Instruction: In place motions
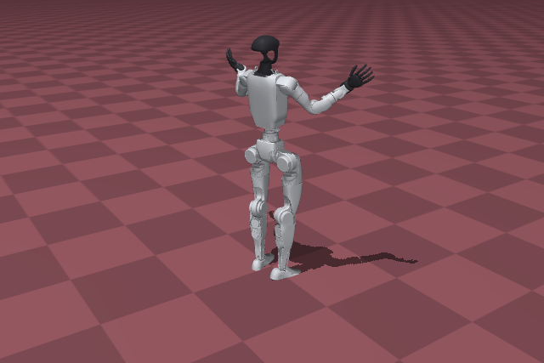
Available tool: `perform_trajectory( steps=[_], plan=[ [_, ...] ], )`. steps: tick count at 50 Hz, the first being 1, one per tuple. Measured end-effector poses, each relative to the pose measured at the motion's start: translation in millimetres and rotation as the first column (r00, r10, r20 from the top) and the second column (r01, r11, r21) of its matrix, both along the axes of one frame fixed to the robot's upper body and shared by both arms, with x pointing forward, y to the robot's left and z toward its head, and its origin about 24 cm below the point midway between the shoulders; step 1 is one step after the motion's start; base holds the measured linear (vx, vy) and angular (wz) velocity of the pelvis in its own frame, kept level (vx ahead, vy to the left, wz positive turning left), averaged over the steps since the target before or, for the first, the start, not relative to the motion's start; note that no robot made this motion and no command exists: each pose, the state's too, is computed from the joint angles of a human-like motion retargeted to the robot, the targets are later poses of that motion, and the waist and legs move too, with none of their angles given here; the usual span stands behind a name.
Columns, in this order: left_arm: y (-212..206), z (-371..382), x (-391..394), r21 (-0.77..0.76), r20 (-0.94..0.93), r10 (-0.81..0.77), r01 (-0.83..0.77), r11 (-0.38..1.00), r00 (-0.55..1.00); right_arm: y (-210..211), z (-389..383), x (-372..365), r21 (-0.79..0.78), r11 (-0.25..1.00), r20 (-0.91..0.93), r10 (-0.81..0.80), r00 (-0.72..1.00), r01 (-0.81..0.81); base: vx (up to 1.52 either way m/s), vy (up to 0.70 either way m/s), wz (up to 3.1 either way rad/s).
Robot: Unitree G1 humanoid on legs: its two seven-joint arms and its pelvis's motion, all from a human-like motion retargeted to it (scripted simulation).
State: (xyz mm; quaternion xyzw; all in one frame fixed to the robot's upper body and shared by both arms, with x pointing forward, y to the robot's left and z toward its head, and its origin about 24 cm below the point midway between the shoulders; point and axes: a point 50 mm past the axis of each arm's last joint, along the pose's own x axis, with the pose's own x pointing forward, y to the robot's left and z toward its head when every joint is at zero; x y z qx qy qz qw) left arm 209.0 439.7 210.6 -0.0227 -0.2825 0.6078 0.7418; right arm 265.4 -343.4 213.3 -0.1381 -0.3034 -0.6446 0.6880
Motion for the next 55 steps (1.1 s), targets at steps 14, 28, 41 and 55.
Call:
perform_trajectory(
  steps=[14,28,41,55],
  plan=[
    [-72.8,101.4,19.7,0.665,-0.049,-0.035,0.059,0.745,0.998,83.5,104.9,-20.4,-0.815,0.553,0.151,-0.085,0.985,0.173,0.00,0.00,0.00],
    [-222.4,169.8,-26.2,0.902,0.409,0.045,-0.396,-0.170,0.912,182.9,129.8,-84.6,-0.887,-0.015,0.440,0.279,0.854,0.462,0.00,0.00,0.00],
    [-124.8,133.1,-5.0,0.917,0.047,0.216,-0.128,0.379,0.975,74.5,106.9,-37.3,-0.821,0.512,0.184,-0.184,0.966,0.254,0.00,0.00,0.00],
    [-34.8,-173.1,-34.8,-0.238,-0.686,-0.426,0.371,0.898,0.590,5.2,-156.8,-31.7,-0.044,0.906,-0.879,0.165,0.448,-0.421,0.00,0.00,0.00]
  ],
)
